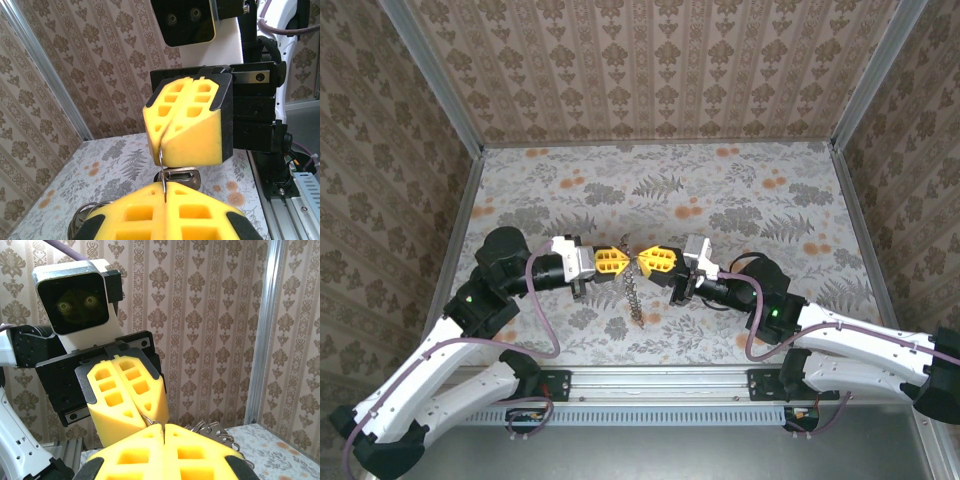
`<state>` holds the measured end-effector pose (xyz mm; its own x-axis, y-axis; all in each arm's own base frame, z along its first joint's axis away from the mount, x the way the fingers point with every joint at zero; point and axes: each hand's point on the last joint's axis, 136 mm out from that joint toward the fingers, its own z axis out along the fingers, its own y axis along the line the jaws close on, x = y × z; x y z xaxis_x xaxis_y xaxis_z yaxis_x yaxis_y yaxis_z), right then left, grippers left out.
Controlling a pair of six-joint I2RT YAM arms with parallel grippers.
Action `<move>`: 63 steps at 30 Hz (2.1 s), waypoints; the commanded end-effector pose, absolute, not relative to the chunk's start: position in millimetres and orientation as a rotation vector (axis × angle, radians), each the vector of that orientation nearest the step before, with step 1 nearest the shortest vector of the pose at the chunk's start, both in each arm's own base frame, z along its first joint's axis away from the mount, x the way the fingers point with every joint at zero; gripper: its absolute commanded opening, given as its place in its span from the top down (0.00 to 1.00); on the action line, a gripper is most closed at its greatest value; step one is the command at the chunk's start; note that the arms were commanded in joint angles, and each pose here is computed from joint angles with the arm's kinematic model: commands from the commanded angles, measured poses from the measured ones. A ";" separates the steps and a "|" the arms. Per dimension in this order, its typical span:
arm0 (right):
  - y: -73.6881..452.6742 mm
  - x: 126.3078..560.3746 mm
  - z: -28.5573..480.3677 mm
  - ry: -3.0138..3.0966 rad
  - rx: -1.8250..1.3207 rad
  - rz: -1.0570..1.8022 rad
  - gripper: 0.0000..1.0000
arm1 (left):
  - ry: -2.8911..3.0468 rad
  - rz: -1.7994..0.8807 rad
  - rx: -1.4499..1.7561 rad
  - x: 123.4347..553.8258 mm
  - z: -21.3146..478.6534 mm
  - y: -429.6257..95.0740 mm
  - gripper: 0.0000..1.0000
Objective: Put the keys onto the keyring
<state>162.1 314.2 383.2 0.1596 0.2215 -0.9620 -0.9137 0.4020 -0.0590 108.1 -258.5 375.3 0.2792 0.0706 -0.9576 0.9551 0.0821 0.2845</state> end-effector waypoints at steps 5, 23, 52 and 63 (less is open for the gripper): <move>304.9 177.0 379.2 1.154 -0.719 0.880 1.00 | 0.955 -0.927 1.303 90.0 395.8 -252.3 1.00; 303.7 181.8 377.3 1.168 -0.718 0.821 1.00 | 0.941 -0.961 1.304 88.1 398.5 -253.3 1.00; 296.2 192.8 371.4 1.227 -0.668 0.771 1.00 | 0.937 -0.954 1.299 87.5 399.7 -250.9 1.00; 292.2 193.5 371.1 1.231 -0.653 0.761 1.00 | 0.937 -0.951 1.297 88.0 400.4 -250.9 1.00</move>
